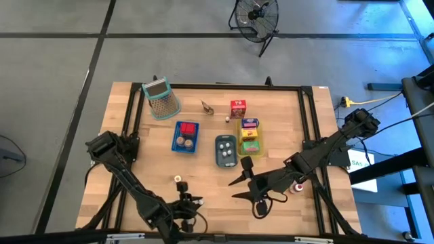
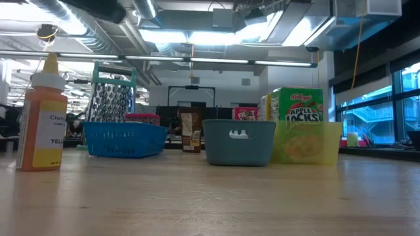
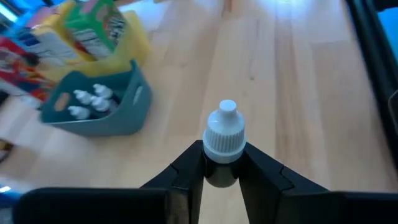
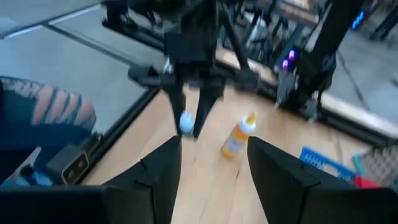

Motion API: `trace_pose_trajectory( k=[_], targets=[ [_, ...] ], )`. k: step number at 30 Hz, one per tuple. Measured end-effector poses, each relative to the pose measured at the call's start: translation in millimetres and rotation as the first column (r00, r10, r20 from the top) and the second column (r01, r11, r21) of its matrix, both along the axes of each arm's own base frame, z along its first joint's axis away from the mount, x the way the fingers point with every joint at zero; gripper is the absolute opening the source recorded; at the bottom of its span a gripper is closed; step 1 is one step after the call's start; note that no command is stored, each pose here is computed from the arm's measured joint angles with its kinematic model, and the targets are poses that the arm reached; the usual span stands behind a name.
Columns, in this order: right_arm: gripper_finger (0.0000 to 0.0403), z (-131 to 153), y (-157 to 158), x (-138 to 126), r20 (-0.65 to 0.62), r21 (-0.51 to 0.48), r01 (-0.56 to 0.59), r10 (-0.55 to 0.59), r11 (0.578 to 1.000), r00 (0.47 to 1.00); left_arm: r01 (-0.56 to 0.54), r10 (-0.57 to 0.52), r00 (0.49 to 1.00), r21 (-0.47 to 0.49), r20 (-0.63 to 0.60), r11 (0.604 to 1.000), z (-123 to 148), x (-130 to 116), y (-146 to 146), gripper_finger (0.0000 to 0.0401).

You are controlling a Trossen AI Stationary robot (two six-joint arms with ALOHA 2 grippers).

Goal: Pick & Place Kitchen Items
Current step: Put the small green food coloring into the green bin

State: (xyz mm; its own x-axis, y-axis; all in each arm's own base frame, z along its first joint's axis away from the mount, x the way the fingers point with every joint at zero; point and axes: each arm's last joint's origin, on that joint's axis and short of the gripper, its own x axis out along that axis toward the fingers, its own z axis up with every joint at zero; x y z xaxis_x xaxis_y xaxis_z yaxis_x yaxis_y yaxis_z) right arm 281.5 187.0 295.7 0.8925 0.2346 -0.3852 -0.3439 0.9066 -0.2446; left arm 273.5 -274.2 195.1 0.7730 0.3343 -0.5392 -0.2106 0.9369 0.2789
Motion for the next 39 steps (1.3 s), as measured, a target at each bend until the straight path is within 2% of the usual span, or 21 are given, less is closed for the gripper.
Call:
trace_pose_trajectory(
  k=[7,12,16,19,24,32,39],
  targets=[
    [0.0185,2.6,7.9,-3.5,0.024,-0.003,-0.089,0.089,0.996,0.996,0.023,-0.021,0.999,-0.030,0.042,0.999,16.2,13.8,8.7,0.0081],
    [0.0185,2.7,10.9,-5.4,0.032,-0.032,-0.124,0.125,0.992,0.992,0.011,0.000,0.980,-0.054,0.198,0.999,44.6,20.6,11.7,0.0081],
    [0.0185,6.4,11.5,-4.1,0.071,-0.021,-0.126,0.127,0.992,0.989,0.058,-0.034,0.947,-0.066,0.320,0.996,65.6,34.9,12.5,0.0081],
    [0.0185,8.5,11.9,-3.5,0.090,-0.010,-0.126,0.126,0.992,0.988,0.109,-0.082,0.927,-0.053,0.366,0.993,74.5,45.2,15.8,0.0081],
    [0.0185,10.1,12.2,-3.1,0.107,-0.008,-0.128,0.128,0.992,0.986,0.093,-0.080,0.929,-0.018,0.361,0.996,75.3,54.8,26.8,0.0081],
    [0.0189,-3.8,16.6,2.8,0.063,-0.034,-0.128,0.130,0.991,0.989,0.097,-0.077,0.934,-0.039,0.350,0.995,73.0,64.1,38.6,0.0081],
    [0.0216,-10.9,19.3,9.1,0.082,-0.086,-0.054,0.061,0.995,0.995,0.088,-0.067,0.937,-0.047,0.342,0.995,71.4,63.5,39.1,0.0081]
  ],
)
